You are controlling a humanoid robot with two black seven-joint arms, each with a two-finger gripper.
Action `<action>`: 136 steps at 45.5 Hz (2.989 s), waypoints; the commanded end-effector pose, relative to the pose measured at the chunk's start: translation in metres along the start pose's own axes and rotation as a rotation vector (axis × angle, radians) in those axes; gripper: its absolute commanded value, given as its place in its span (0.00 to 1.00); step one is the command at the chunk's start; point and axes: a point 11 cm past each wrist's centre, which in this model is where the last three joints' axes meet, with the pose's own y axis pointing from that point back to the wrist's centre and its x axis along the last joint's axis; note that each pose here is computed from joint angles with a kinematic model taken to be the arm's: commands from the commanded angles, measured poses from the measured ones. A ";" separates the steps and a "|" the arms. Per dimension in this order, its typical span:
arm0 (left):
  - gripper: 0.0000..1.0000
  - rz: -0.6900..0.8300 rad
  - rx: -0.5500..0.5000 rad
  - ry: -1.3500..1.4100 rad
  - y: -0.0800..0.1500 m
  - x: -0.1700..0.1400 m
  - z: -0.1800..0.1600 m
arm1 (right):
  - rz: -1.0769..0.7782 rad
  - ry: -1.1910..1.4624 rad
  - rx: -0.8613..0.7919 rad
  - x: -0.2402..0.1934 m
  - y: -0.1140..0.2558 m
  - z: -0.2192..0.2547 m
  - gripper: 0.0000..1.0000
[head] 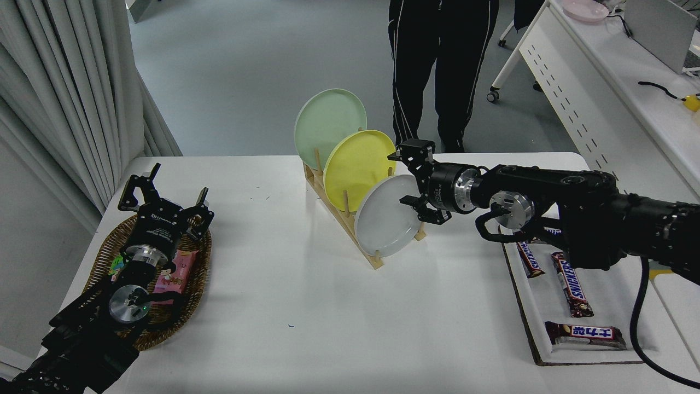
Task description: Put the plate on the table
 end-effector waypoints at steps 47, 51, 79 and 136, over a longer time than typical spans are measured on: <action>1.00 0.000 -0.001 0.001 0.000 0.000 0.000 | -0.014 -0.110 0.022 -0.010 -0.009 0.005 0.33; 1.00 0.000 0.000 0.000 0.000 0.000 0.000 | -0.010 -0.110 0.021 -0.010 -0.010 0.005 0.31; 1.00 0.001 -0.001 0.001 0.000 0.000 0.000 | 0.005 -0.104 -0.030 -0.005 -0.010 0.010 0.17; 1.00 0.000 0.001 0.000 0.000 0.000 0.000 | -0.032 -0.106 -0.090 -0.002 -0.008 0.007 0.00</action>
